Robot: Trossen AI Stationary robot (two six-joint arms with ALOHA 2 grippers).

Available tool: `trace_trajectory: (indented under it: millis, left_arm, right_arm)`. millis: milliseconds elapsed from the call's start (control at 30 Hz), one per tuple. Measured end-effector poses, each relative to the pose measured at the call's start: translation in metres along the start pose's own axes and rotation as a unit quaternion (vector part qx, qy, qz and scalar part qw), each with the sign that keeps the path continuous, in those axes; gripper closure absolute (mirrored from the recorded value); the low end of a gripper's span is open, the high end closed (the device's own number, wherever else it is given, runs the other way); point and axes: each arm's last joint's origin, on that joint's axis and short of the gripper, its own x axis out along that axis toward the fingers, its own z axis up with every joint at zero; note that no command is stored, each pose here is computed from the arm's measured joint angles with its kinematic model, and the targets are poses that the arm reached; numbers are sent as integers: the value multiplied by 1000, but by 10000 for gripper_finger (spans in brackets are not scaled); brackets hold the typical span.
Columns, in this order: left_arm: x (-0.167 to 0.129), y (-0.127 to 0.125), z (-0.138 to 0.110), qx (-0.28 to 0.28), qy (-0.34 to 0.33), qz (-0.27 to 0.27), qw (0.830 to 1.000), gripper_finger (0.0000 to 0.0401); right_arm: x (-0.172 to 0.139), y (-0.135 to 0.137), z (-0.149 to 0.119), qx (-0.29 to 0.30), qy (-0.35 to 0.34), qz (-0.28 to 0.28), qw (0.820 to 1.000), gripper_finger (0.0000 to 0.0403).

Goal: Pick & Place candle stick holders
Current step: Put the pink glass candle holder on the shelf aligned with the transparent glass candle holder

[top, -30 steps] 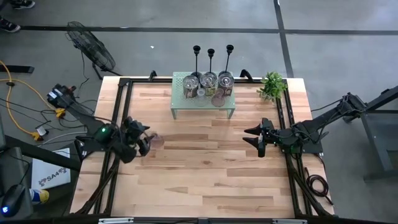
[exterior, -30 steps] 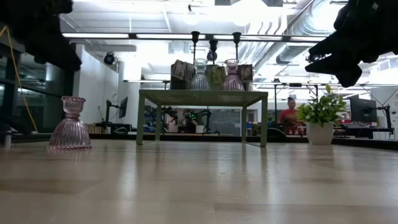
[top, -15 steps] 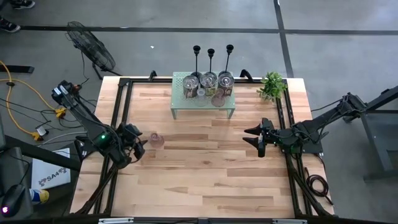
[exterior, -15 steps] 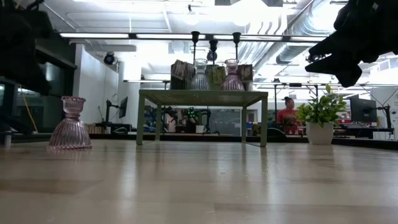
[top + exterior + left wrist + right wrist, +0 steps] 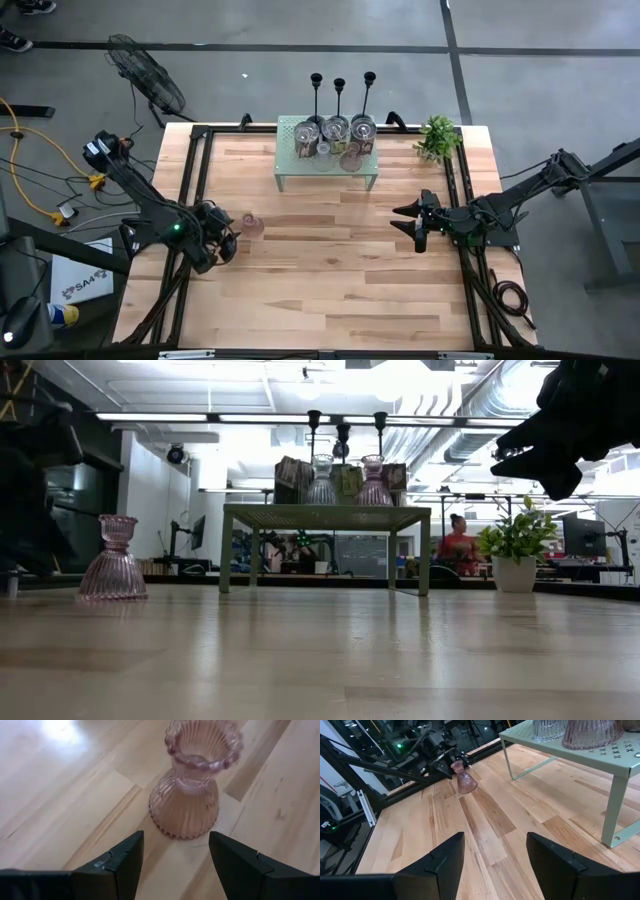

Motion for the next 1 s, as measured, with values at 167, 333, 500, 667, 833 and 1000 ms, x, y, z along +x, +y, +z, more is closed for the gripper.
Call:
trace_trajectory:
  millis: [167,333,500,667,833,1000]
  left_arm:
    - [13,4,-10,10,-39,-12,999,182]
    - [18,1,-13,29,-69,-36,997,182]
    - [18,2,-12,32,-109,-26,993,182]
    - [18,1,-9,31,-140,-20,989,182]
    - [17,-4,-7,41,-167,-28,985,182]
    - [16,-5,-5,37,-180,-27,983,182]
  right_arm:
    - [0,0,0,0,0,0,1000,197]
    - [0,0,0,0,0,0,1000,197]
    - [0,0,0,0,0,0,1000,197]
    - [0,0,0,0,0,0,1000,197]
    - [0,0,0,0,0,0,1000,197]
    - [0,0,0,0,0,0,1000,197]
